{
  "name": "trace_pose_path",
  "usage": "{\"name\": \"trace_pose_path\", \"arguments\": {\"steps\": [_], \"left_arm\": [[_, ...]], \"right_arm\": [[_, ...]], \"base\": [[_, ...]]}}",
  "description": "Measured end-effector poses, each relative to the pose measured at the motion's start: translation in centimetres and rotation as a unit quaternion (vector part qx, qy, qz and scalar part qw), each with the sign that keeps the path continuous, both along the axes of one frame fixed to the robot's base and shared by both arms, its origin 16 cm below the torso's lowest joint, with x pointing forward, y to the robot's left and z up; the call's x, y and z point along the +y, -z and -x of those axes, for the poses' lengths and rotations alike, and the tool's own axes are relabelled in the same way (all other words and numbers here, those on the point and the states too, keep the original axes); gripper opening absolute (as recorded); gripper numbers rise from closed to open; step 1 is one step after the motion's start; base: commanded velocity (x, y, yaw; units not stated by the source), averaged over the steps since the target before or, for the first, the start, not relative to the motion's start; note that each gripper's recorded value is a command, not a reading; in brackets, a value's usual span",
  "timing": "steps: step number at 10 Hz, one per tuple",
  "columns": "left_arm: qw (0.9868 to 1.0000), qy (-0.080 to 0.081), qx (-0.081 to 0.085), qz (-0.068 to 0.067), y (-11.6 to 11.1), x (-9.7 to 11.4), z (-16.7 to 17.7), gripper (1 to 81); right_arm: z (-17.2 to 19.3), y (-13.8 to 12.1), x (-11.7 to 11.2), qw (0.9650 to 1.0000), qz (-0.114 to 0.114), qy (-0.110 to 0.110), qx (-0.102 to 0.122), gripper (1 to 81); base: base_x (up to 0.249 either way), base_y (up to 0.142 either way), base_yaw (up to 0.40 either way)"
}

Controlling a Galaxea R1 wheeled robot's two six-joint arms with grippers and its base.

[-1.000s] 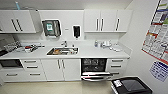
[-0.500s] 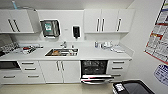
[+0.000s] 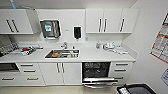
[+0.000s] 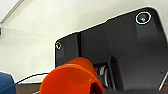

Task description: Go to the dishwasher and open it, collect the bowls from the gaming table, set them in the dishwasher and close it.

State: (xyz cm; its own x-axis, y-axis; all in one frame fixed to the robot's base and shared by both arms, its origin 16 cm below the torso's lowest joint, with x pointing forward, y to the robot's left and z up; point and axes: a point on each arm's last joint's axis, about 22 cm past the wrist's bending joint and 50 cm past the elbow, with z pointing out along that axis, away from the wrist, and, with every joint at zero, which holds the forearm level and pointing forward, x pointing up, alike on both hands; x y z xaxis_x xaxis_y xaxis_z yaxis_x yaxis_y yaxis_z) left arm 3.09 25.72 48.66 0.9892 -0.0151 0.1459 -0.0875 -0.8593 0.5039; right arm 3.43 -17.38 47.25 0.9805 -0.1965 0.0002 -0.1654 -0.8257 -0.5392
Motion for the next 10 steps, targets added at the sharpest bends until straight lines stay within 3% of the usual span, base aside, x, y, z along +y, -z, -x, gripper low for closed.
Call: {"name": "trace_pose_path", "arguments": {"steps": [10], "left_arm": [[1.0000, 0.000, 0.000, -0.002, 0.03, 0.18, 0.13, 1.0]], "right_arm": [[0.62, 0.04, 0.00, 1.0000, 0.000, -0.001, 0.003, 1.0]], "base": [[0.131, 0.008, 0.000]]}}
